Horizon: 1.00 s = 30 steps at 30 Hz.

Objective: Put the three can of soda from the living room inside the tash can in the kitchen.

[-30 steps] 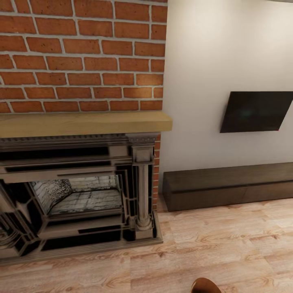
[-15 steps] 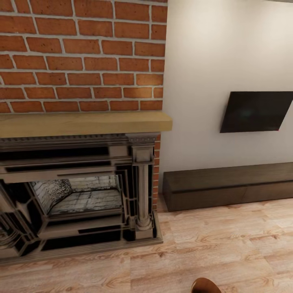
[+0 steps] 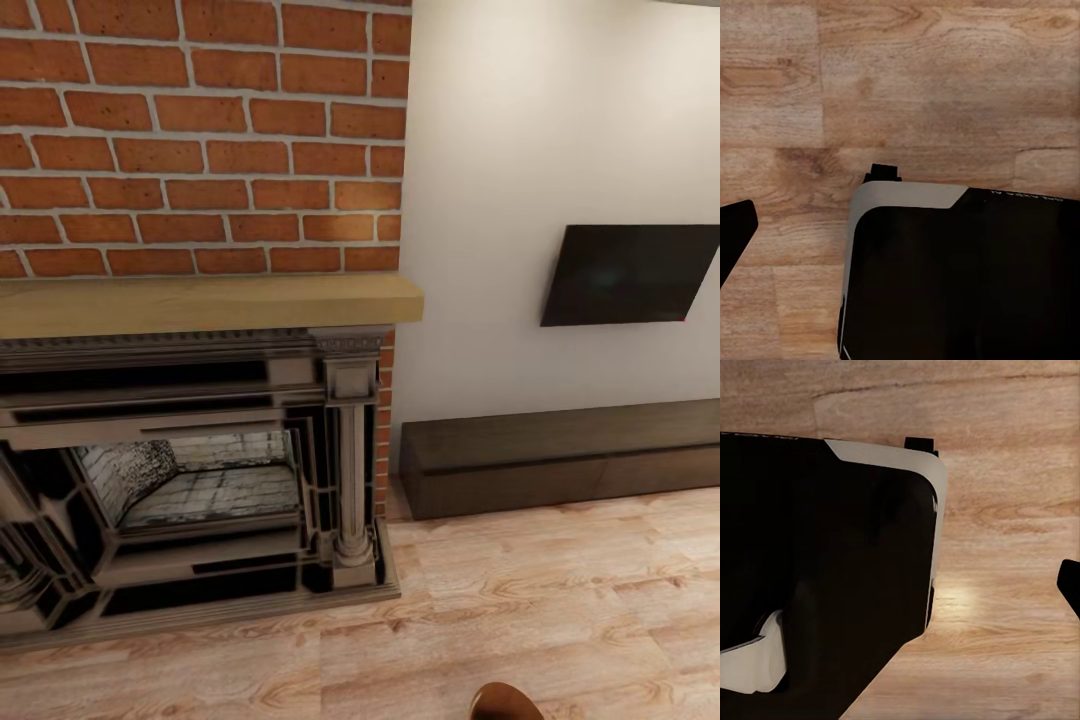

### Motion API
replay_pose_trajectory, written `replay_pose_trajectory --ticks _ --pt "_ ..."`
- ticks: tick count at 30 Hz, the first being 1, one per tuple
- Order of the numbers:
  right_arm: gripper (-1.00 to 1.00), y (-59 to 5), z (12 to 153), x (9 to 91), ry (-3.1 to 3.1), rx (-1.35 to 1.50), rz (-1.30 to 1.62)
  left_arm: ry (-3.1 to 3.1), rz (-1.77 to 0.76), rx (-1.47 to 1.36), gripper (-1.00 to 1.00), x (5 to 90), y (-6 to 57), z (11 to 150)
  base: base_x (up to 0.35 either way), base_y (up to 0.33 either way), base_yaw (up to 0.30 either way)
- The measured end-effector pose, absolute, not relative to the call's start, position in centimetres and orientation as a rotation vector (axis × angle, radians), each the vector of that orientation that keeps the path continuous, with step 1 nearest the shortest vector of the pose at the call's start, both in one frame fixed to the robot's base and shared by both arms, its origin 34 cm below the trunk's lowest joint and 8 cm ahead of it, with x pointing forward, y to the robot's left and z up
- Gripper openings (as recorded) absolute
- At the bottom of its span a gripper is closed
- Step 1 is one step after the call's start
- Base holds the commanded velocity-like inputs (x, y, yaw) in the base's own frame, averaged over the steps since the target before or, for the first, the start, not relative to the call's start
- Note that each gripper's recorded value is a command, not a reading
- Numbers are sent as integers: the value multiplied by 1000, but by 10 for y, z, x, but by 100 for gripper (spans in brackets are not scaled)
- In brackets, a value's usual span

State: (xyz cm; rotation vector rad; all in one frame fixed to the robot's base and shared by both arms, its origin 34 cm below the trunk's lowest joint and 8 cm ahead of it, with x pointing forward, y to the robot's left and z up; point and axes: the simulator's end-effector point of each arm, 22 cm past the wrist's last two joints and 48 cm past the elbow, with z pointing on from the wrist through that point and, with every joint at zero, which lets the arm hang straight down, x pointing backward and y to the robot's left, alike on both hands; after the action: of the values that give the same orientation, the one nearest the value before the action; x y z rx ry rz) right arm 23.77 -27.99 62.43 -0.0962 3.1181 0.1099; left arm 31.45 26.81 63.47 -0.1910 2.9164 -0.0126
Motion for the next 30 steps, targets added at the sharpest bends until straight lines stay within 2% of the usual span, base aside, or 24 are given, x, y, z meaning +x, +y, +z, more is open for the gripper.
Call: replay_pose_trajectory --ticks 30 --pt "100 -280 624 238 3118 -97 110 2916 -13 -191 100 315 268 635 0 0 0"
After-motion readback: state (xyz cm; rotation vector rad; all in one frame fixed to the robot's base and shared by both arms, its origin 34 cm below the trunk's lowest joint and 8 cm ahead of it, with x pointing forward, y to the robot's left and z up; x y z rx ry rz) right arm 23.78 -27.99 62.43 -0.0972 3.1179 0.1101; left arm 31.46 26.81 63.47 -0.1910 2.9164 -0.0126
